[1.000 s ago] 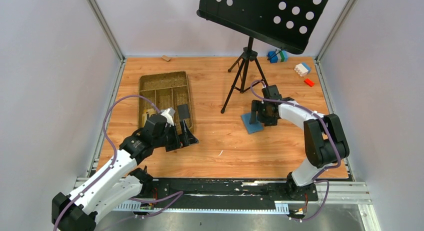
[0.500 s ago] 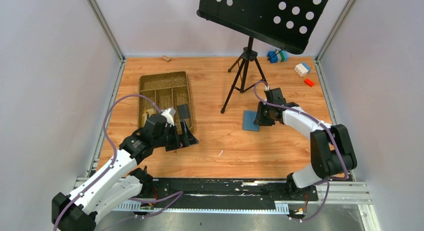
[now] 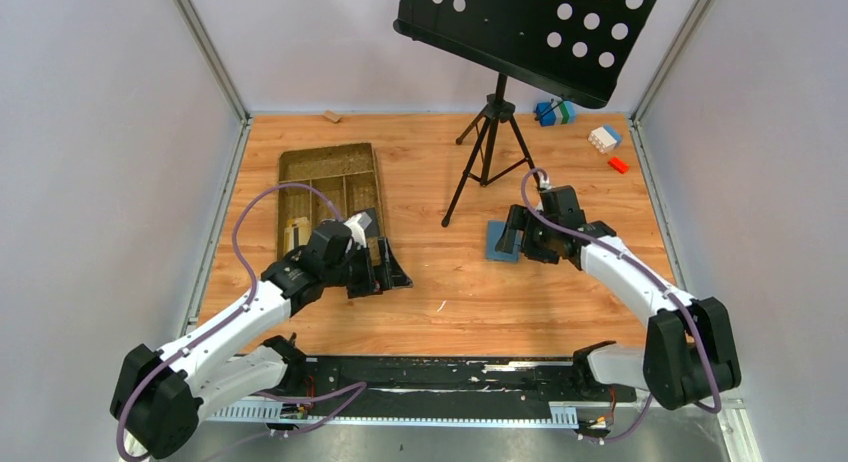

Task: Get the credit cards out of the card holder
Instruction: Pick up the card holder from the center of the board.

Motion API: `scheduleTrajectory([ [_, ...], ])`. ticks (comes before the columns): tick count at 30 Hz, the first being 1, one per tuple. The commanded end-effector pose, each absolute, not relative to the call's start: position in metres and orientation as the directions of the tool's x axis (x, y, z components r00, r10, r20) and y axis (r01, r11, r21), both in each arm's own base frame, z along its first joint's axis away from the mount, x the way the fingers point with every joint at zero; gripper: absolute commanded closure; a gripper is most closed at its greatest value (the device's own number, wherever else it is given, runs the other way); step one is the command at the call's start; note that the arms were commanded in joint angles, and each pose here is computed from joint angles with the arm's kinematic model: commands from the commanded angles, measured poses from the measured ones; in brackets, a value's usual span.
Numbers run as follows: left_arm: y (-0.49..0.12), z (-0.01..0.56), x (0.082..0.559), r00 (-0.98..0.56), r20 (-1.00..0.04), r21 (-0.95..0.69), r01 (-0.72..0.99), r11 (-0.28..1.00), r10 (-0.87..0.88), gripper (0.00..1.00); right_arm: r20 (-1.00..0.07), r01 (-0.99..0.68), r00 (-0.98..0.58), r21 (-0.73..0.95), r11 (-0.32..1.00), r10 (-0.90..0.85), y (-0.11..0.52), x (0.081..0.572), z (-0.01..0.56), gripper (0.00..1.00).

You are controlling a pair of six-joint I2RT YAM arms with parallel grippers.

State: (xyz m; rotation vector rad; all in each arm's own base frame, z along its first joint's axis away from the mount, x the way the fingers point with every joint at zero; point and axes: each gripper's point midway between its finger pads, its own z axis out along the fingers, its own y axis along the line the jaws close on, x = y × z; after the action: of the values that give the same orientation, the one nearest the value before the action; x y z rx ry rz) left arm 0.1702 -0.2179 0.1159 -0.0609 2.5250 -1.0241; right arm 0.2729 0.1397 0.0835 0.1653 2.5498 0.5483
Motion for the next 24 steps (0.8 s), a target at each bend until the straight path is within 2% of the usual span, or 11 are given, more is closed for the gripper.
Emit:
scheduleTrajectory([
  [1,-0.235,0.131,0.175,-0.901,-0.39,-0.713,0.164,0.682,-0.192,0.0,-0.494,0.081,-0.835,0.323,0.943,0.241,0.125,0.298,0.088,0.1],
  [5,-0.232,0.132,0.175,-0.898,-0.398,-0.697,0.163,0.698,-0.187,0.0,-0.452,0.088,-0.864,0.303,0.949,0.224,0.131,0.321,0.075,0.08],
  [13,-0.222,0.133,0.17,-0.893,-0.412,-0.673,0.164,0.721,-0.181,0.0,-0.398,0.117,-0.898,0.2,0.973,0.189,0.126,0.344,0.043,0.18],
  [17,-0.219,0.135,0.171,-0.886,-0.427,-0.659,0.171,0.732,-0.178,0.0,-0.409,0.116,-0.899,0.119,0.986,0.155,0.112,0.346,0.035,0.2],
  [24,-0.216,0.128,0.169,-0.891,-0.42,-0.648,0.163,0.744,-0.17,0.0,-0.392,0.073,-0.913,0.118,0.99,0.114,0.116,0.348,0.031,0.47],
])
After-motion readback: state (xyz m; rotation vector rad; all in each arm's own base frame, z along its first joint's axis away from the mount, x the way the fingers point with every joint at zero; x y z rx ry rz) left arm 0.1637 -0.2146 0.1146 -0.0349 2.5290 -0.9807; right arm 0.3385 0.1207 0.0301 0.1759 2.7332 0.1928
